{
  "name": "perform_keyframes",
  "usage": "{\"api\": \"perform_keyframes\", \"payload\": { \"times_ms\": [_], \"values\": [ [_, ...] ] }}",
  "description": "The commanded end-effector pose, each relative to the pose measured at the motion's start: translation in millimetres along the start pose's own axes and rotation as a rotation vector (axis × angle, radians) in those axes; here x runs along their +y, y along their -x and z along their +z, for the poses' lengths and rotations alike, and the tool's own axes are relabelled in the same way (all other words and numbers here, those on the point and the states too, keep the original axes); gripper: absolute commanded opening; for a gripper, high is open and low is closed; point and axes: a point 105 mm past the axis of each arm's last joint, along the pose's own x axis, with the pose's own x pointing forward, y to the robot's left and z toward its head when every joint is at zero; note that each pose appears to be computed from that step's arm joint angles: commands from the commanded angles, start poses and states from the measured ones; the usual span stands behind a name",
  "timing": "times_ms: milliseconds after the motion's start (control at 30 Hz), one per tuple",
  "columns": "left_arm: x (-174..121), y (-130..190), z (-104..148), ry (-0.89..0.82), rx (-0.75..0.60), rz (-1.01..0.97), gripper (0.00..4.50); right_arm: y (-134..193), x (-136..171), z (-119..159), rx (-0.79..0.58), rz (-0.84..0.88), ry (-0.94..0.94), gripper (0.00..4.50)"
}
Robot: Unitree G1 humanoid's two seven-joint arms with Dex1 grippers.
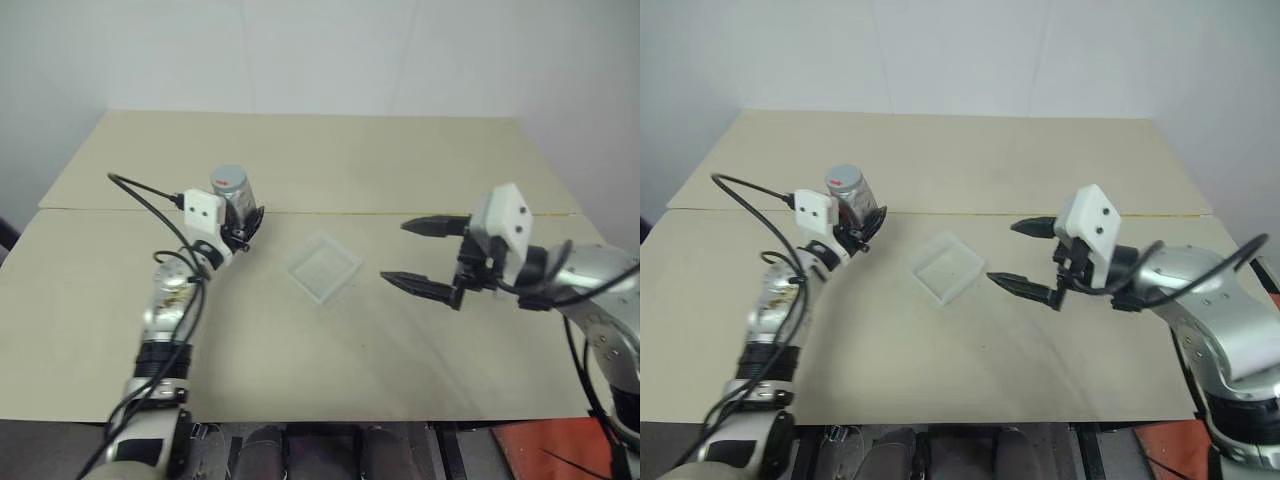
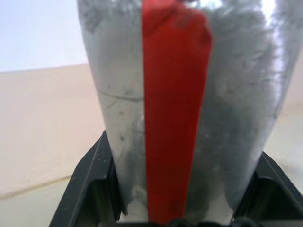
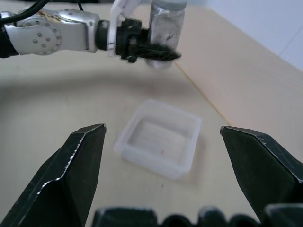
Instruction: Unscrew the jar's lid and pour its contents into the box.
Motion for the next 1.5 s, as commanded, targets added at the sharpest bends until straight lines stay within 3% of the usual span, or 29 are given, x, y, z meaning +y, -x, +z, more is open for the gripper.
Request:
{"api": "perform_keyframes", "payload": {
  "times_ms": [33, 200, 400, 600, 1200, 1300, 1433, 1500],
  "values": [
    [-24.3, 7.9, 23.0, -0.026, -0.009, -0.319, 2.39, -19.2, -6.5, 17.8, -0.066, -0.010, 0.007, 4.50],
    [-38.6, 22.9, 38.7, -0.038, -0.013, -0.648, 2.39, -59.2, -10.8, 38.1, -0.145, -0.018, -0.034, 4.50],
    [-48.5, 21.1, 44.3, -0.105, -0.047, -0.821, 2.39, -95.3, -6.5, 60.9, -0.212, -0.010, -0.071, 4.50],
    [-61.3, 9.8, 37.7, -0.141, -0.051, -0.867, 2.39, -112.8, 4.4, 73.6, -0.244, 0.025, -0.101, 4.50],
    [-62.4, 5.9, 37.5, -0.159, -0.058, -0.886, 2.39, -122.5, 13.9, 67.3, -0.208, 0.064, -0.121, 4.50],
    [-61.9, 6.2, 37.7, -0.161, -0.059, -0.883, 2.39, -123.3, 14.5, 68.2, -0.215, 0.071, -0.125, 3.94],
    [-62.7, 6.6, 37.8, -0.164, -0.060, -0.885, 2.39, -122.9, 14.8, 68.3, -0.218, 0.077, -0.125, 2.77],
    [-62.9, 6.8, 38.0, -0.166, -0.061, -0.886, 2.39, -122.8, 15.4, 68.2, -0.220, 0.090, -0.136, 2.77]
  ]
}}
